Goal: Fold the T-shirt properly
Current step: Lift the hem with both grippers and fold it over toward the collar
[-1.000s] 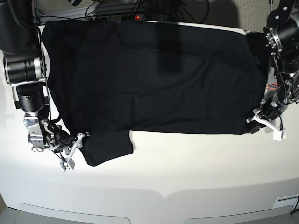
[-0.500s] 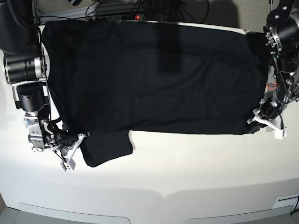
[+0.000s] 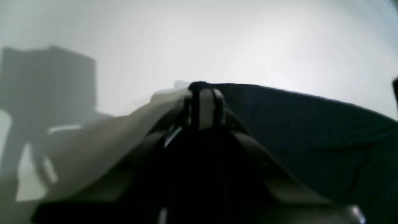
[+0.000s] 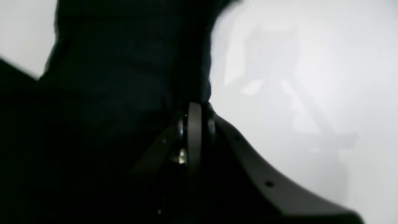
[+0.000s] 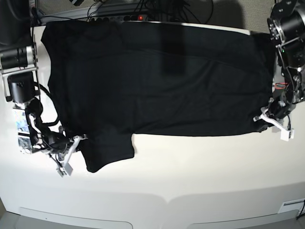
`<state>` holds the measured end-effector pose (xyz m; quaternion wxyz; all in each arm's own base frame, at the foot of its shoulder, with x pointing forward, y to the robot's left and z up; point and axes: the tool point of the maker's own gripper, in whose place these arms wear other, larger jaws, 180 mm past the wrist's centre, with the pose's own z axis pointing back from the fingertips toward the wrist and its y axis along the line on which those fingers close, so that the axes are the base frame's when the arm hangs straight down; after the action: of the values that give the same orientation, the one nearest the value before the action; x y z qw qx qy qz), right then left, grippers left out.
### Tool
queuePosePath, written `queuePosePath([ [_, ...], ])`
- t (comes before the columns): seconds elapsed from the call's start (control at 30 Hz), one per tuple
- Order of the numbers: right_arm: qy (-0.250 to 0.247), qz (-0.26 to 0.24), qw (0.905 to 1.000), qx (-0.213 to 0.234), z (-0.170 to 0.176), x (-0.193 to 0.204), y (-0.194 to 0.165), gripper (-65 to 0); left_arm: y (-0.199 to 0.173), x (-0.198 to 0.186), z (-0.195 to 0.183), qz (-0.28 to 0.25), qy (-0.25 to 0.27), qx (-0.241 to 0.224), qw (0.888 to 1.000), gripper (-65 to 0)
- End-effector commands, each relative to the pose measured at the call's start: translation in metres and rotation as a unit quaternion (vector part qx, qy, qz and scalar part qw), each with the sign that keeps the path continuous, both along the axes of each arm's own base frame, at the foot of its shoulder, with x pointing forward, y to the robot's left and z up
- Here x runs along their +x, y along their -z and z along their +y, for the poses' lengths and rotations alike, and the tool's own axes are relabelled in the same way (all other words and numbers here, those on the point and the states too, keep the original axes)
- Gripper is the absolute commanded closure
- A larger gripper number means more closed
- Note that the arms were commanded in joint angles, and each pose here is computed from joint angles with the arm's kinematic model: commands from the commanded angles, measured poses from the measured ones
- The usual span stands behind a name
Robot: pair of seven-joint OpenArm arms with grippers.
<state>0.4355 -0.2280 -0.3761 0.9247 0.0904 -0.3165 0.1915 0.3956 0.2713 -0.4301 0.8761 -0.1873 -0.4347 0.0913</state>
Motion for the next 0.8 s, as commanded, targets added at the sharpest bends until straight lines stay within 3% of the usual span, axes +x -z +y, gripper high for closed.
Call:
queuePosePath([
  [0.0, -0.011, -0.034, 0.9993, 0.004, 0.002, 0.009, -0.026, 0.0, -0.025, 0.013, 0.009, -0.034, -0.002, 0.008, 0.999, 0.0],
  [0.17, -0.037, -0.058, 0.9966, -0.046, 0.009, -0.019, -0.042, 0.0, -0.043, 0.001, 0.008, -0.059, 0.008, 0.008, 0.998, 0.0],
  [0.5, 0.012, -0.140, 0.9899, 0.015, 0.004, -0.084, -0.083, 0.0, -0.075, -0.051, 0.014, -0.106, 0.027, 0.019, 0.994, 0.0],
  [0.77, 0.047, -0.147, 0.9876, 0.026, -0.019, -0.133, -0.095, 0.0, -0.093, -0.087, 0.012, -0.116, 0.055, 0.028, 0.991, 0.0],
])
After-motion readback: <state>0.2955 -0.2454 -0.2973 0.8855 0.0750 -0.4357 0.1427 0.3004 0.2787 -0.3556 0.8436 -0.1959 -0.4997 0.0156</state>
